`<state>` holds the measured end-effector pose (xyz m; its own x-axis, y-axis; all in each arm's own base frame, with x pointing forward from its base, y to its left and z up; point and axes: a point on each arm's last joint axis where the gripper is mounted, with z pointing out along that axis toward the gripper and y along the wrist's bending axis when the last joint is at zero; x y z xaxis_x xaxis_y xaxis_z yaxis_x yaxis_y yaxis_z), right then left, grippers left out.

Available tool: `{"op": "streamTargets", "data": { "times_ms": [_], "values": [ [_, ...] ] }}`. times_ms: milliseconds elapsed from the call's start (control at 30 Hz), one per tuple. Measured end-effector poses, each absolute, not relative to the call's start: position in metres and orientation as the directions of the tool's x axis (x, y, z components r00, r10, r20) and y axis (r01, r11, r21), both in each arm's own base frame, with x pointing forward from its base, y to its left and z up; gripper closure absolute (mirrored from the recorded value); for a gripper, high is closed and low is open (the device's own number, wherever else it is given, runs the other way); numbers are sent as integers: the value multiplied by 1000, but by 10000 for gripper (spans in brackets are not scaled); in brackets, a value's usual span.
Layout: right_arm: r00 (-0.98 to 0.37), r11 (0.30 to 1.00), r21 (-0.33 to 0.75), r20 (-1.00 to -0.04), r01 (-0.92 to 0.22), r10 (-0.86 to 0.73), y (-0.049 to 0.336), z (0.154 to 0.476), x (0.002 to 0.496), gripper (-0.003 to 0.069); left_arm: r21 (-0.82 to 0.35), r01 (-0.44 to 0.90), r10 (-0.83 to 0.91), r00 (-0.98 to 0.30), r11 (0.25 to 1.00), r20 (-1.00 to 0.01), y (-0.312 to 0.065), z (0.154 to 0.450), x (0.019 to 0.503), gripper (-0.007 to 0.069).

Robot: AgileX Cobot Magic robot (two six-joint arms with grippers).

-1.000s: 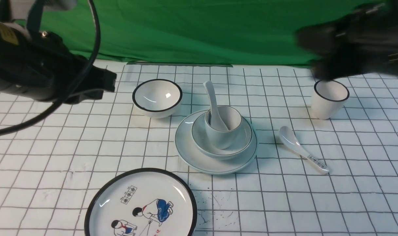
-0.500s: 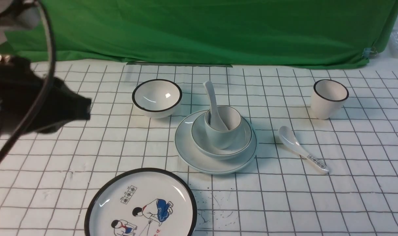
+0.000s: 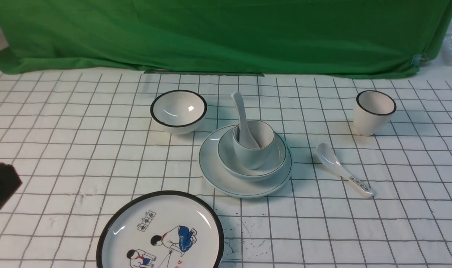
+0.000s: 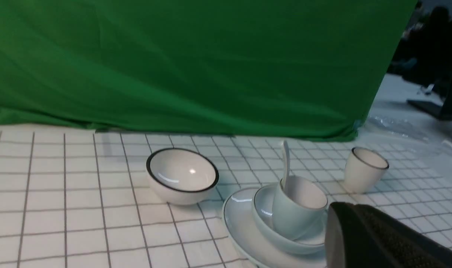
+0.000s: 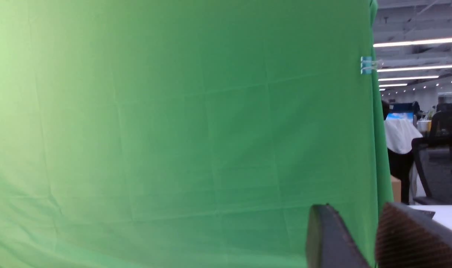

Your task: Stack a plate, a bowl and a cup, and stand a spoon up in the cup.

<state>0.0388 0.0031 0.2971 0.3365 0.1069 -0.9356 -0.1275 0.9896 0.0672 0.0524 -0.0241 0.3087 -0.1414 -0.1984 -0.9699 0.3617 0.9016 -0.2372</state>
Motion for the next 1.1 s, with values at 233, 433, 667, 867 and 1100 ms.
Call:
{"op": "streamTargets", "data": {
  "times_ms": [233,433,667,867,1100],
  "values": [
    [311,989,65,-945,-132,104,4,295,40,414,-228,369,-202,-107,901,-973,-22,310,46,624],
    [307,988,77,-945,-136,115,4,295,40,414,-203,366,-179,-99,908,-979,-21,309,46,624],
    [306,987,87,-944,-138,126,4,295,40,414,-92,318,-103,17,944,-995,-17,302,48,624],
    [306,987,87,-944,-138,126,4,295,40,414,-24,141,-29,31,990,-999,-8,258,49,624],
    [304,987,87,-944,-139,126,4,294,40,414,-9,-6,-10,-140,1000,-990,-1,192,56,624]
  ]
}}
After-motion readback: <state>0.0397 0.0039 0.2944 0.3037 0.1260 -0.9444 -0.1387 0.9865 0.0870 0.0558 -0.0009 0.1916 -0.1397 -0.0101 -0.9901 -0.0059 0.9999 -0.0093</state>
